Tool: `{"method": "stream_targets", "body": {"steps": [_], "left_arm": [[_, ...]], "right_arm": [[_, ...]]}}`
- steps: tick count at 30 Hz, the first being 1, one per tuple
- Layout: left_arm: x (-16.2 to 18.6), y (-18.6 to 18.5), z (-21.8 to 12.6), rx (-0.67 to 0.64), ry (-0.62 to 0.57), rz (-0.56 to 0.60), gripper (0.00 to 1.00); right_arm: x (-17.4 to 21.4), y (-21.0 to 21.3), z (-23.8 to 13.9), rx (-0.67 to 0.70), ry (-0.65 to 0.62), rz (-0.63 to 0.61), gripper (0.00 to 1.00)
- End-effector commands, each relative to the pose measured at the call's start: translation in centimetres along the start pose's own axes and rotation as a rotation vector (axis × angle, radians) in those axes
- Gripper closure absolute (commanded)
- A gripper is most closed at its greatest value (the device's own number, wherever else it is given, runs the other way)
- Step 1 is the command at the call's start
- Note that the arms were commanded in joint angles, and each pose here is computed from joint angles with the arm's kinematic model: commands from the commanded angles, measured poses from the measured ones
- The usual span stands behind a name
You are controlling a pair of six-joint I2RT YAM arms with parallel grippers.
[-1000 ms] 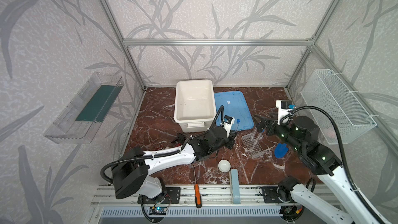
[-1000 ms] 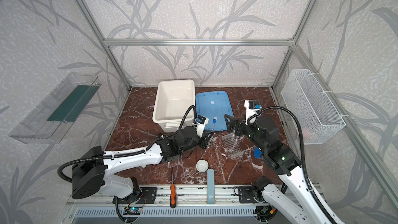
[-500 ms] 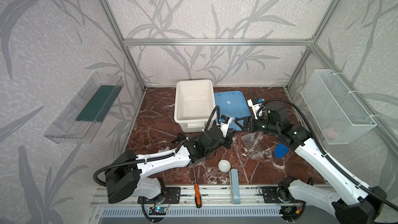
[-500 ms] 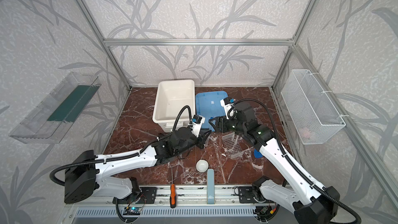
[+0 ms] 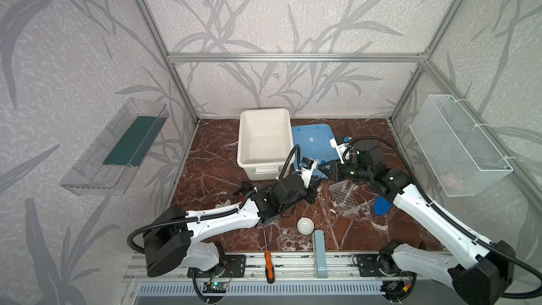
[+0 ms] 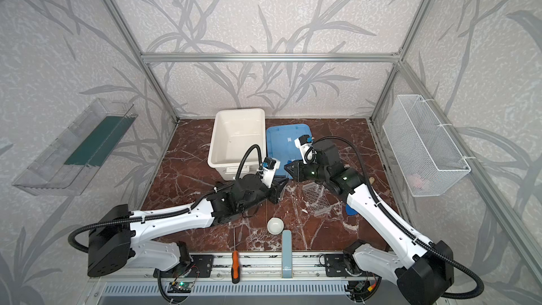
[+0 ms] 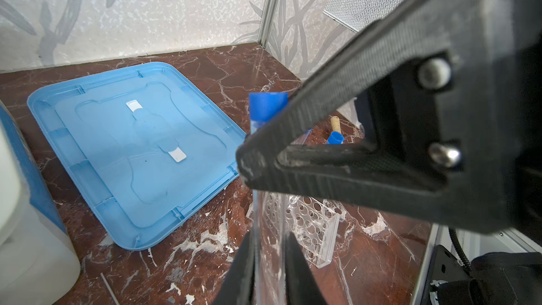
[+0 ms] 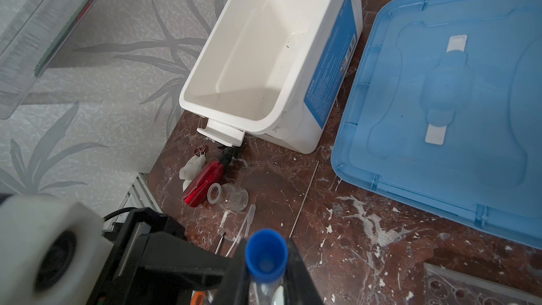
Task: Organize the chemistry lab equipment
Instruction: 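Grasp the third tube's blue cap with the right gripper while the left gripper holds it, then lower the third tube into the rack with the right gripper while the left gripper withdraws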
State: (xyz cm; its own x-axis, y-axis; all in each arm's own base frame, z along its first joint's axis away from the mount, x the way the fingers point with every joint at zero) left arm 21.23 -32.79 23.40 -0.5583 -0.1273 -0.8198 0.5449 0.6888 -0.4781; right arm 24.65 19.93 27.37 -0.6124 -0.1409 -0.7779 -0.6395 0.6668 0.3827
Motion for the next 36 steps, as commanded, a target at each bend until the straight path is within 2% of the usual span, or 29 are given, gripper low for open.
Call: {"method": "stream_targets", "body": {"steps": [1, 6, 7, 8, 10, 11, 12, 13, 17, 21, 27, 36], "left_arm": [[-0.2, -0.6, 0.1, 0.019, -0.009, 0.011, 0.81], [0.1, -0.8, 0.3, 0.016, 0.004, 0.019, 0.8], [0.2, -0.9, 0.4, 0.02, 0.007, 0.015, 0.77], [0.2, -1.0, 0.3, 0.03, 0.014, 0.008, 0.68], [0.1, -1.4, 0.2, 0.054, 0.018, -0.006, 0.42], [-0.2, -1.7, 0.1, 0.066, 0.01, -0.022, 0.21], [-0.5, -1.8, -0.1, 0.07, 0.004, -0.04, 0.05], [-0.8, -1.9, -0.2, 0.068, -0.004, -0.063, 0.01], [-1.4, -2.4, -0.2, 0.08, -0.001, -0.173, 0.01], [-1.6, -3.2, 0.4, 0.087, 0.044, -0.195, 0.01], [-1.0, -3.4, 1.4, 0.102, 0.056, -0.203, 0.01], [0.5, -4.2, 2.4, 0.161, 0.116, -0.207, 0.01]], "right_arm": [[0.1, 0.3, -0.2, -0.012, -0.014, -0.011, 0.84], [0.3, 0.2, -0.5, 0.004, -0.025, -0.021, 0.87], [0.3, 0.1, -0.6, 0.012, -0.028, -0.027, 0.87], [0.3, 0.1, -0.9, 0.023, -0.032, -0.035, 0.87], [0.3, -0.1, -1.4, 0.055, -0.045, -0.056, 0.87], [0.4, -0.3, -1.8, 0.081, -0.052, -0.074, 0.87], [0.4, -0.4, -2.3, 0.104, -0.062, -0.099, 0.87], [0.5, -0.5, -2.7, 0.126, -0.065, -0.123, 0.87], [1.6, -1.7, -5.0, 0.299, -0.122, -0.244, 0.87], [2.8, -3.1, -7.8, 0.474, -0.219, -0.296, 0.87], [4.8, -4.5, -10.4, 0.619, -0.307, -0.287, 0.87], [8.2, -7.2, -11.1, 0.793, -0.34, -0.263, 0.87]]}}
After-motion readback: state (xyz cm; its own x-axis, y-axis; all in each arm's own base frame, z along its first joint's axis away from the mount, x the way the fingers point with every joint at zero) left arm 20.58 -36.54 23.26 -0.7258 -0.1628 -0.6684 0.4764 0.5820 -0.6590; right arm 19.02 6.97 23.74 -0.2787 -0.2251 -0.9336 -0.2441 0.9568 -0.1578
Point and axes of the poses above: each gripper's point midway between its finger pads, its own z axis out along the fingers, its own y axis along the line the jaws close on, x = y × z, the point moved 5 cm from there along -z, back along the fingers, and after that the axes turned 13 degrees about -z, right-handed, at the moved point
